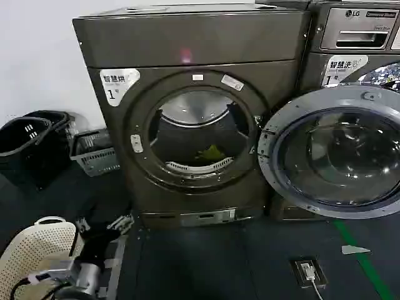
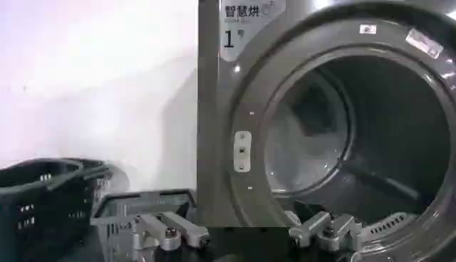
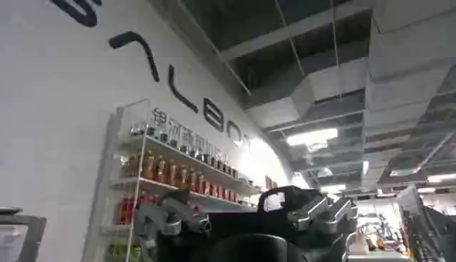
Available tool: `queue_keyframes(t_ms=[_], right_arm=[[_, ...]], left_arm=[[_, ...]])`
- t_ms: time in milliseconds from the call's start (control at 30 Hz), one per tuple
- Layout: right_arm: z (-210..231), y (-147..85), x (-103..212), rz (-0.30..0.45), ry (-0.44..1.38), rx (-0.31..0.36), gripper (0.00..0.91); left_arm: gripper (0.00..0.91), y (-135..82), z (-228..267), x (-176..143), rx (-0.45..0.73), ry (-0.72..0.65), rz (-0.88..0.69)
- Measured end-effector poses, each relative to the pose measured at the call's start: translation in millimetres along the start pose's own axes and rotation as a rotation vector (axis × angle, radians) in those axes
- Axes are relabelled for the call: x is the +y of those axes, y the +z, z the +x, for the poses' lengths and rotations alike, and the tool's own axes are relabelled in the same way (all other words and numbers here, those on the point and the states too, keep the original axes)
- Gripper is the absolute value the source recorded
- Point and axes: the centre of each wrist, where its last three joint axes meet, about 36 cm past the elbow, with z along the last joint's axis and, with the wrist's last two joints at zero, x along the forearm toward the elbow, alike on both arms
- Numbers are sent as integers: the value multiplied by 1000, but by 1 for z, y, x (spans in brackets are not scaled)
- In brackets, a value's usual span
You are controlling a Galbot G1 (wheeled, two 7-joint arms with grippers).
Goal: Grasp the clothes from the dryer.
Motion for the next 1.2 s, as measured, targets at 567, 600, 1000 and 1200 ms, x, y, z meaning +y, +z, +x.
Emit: queue_keyframes(t_ms=[567, 600, 1000, 1200], right_arm=[[-2, 2, -3, -16, 4, -27, 907], [-2, 2, -3, -17, 4, -28, 907], [-2, 0, -2, -18, 0, -38, 907], [-2, 0, -2, -19, -3, -40, 907]], left_arm=[[907, -3, 2, -1, -23, 17, -8], [907, -3, 3, -2, -21, 21, -6], [907, -3, 2, -2, -19, 29, -7], [907, -3, 3, -3, -19, 33, -7]])
